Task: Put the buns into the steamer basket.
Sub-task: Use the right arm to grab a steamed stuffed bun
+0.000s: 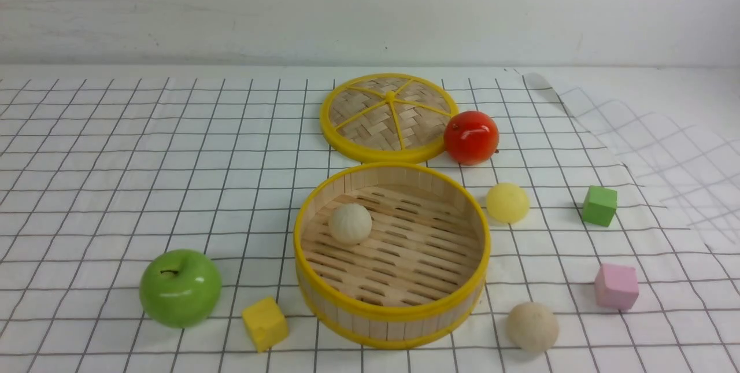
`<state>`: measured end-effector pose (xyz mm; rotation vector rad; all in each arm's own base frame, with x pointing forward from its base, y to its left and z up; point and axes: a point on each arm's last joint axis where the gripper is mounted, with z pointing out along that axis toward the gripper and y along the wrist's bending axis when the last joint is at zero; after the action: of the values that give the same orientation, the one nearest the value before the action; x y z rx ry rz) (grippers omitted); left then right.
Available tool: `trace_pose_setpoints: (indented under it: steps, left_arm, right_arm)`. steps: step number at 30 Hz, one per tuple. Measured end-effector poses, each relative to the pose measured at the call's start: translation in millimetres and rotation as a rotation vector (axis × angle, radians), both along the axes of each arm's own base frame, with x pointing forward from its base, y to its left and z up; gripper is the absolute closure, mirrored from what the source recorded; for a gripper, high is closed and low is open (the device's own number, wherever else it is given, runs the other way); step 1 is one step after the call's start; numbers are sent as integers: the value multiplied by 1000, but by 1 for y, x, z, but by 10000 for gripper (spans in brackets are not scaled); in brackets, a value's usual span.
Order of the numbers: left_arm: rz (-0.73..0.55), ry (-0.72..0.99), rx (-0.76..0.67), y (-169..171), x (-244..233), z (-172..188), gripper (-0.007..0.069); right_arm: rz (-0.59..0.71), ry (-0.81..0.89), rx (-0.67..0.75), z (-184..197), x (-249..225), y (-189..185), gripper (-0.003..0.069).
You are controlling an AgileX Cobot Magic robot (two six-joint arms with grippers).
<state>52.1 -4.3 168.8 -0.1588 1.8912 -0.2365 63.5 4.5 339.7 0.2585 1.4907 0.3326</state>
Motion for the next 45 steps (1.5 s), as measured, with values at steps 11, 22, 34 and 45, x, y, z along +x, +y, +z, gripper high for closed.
trace_pose_setpoints:
  steps: [11, 22, 34, 45]
  left_arm:
    - [0, 0, 1, 0, 0, 0, 594]
    - [0, -1, 3, 0, 0, 0, 586]
    - [0, -1, 3, 0, 0, 0, 575]
    - [0, -1, 3, 0, 0, 0, 561]
  right_arm:
    - [287, 652, -205, -29, 108, 15, 418]
    - [655, 999, -353, -88, 172, 85, 391]
    - [482, 1181, -452, -148, 213, 112, 375]
    - [480, 1181, -403, -145, 220, 118, 375]
